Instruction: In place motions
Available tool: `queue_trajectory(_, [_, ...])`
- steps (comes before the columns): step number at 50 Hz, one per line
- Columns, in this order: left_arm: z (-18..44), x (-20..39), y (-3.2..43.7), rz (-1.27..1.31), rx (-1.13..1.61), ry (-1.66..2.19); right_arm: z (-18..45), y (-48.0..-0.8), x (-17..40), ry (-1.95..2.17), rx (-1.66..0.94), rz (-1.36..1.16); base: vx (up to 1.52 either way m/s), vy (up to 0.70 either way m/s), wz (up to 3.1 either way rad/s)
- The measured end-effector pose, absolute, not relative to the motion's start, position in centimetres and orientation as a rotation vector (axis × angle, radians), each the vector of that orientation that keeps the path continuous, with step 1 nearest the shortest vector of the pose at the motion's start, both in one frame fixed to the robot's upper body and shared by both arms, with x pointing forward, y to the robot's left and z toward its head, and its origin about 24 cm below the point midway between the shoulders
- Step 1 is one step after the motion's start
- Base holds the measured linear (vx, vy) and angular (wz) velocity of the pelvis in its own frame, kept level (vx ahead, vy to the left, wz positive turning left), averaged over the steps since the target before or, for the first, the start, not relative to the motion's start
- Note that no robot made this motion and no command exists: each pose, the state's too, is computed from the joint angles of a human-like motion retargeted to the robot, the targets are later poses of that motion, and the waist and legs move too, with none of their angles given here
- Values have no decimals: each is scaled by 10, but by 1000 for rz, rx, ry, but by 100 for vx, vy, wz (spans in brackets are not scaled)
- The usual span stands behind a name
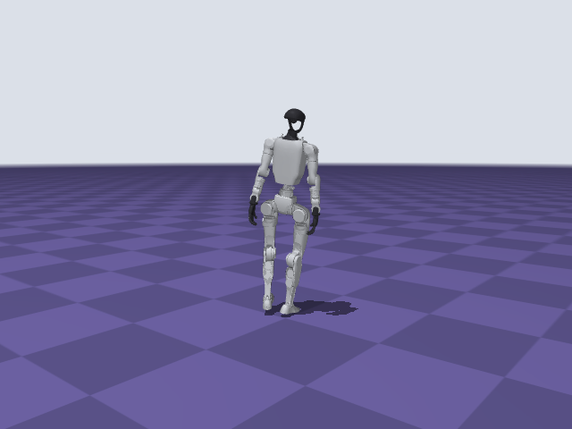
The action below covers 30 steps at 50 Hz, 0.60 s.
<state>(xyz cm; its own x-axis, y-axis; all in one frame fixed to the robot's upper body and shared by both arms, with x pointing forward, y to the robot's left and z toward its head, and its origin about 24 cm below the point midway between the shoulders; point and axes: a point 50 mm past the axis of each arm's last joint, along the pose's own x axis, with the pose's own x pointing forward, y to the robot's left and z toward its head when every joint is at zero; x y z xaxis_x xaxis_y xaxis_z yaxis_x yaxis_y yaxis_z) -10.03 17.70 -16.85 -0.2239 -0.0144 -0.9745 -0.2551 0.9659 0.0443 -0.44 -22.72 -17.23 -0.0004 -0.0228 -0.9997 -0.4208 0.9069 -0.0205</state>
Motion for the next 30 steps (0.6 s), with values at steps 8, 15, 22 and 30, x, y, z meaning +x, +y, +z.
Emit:
queue_trajectory(8, [-155,-147,168,203,-202,1895,-171,-174,91,1264,-306,454,-14,-13,8])
queue_trajectory(15, [-142,-177,142,168,-324,1984,-137,-124,190,935,-198,492,-10,-6,-43])
queue_trajectory(22, [-137,-187,137,151,-345,2004,-103,-103,240,711,-218,555,0,-1,-28])
queue_trajectory(30, [-145,-171,150,207,-340,1941,-116,-106,223,783,-163,518,4,-2,36])
